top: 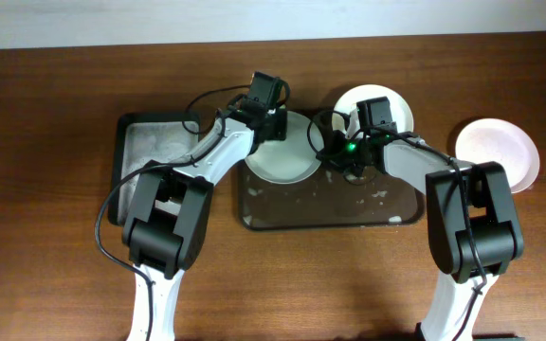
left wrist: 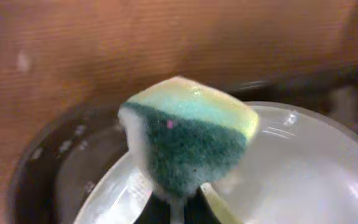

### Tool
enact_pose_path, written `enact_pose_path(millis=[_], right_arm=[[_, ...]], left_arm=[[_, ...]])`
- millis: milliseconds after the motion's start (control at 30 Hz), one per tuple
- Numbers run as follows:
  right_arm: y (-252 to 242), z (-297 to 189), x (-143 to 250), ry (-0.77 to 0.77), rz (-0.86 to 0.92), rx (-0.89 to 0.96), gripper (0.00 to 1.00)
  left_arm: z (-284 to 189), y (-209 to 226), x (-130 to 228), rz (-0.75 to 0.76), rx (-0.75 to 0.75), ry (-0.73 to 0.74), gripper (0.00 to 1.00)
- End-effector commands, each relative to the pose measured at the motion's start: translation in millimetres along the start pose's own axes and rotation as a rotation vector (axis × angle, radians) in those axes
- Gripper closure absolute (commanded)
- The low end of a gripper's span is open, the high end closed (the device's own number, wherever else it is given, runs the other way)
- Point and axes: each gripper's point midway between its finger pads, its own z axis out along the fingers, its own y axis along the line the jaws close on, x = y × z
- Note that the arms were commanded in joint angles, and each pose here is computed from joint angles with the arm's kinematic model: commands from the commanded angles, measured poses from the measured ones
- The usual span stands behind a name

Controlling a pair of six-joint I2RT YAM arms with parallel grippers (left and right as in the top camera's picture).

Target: Clean dirty plates on tray and stack at the side

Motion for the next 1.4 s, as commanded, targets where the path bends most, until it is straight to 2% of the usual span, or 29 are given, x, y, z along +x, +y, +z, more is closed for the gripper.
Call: enact_pose_path(millis=[0, 133, 200, 433, 567, 767, 900, 1033, 1267, 1367], right_arm=[[-19.2, 8.0, 9.8, 0.024, 0.020, 0.053, 0.96], [-19.2, 8.0, 9.9, 0.025, 0.020, 0.053, 0.96], [-19.2, 8.0, 9.9, 0.025, 0.020, 0.053, 0.96], [-19.5, 7.9, 10.6, 0.028, 0.022, 0.054, 0.96], [-16.9, 8.0, 12.3, 0.038, 0.022, 0.039, 0.96], [-14.7, 7.9, 13.6, 0.046, 0.023, 0.026, 0.96], [-0.5, 4.0, 15.1, 0.065, -0.008, -0.042, 0.96], [21.6, -22.4, 5.3, 0.006, -0.091, -0.061, 0.96], [21.5, -115.2, -12.4, -0.225, -0.200, 0.214, 0.96], [15.0, -170.8, -17.1, -0.362, -0.226, 0.372, 0.96]], left_arm=[[7.7, 28.2, 38.9, 0.005, -0.123, 0.136, 0.99], [0.3, 35.3, 70.0, 0.019, -0.147, 0.269, 0.99], [-3.6, 29.6, 84.8, 0.016, -0.107, 0.336, 0.99], [-30.5, -40.5, 123.1, 0.051, 0.351, 0.542, 0.99], [-44.7, -60.0, 126.4, 0.022, 0.500, 0.582, 0.99], [-60.0, -57.6, 95.4, -0.069, 0.635, 0.553, 0.99], [-71.9, -37.9, 71.6, -0.121, 0.621, 0.542, 0.99], [-92.0, -22.0, 40.4, -0.146, 0.614, 0.508, 0.99], [-138.3, -27.2, -4.6, -0.055, 0.639, 0.410, 0.99], [-139.9, -26.2, -8.9, -0.047, 0.629, 0.395, 0.99]])
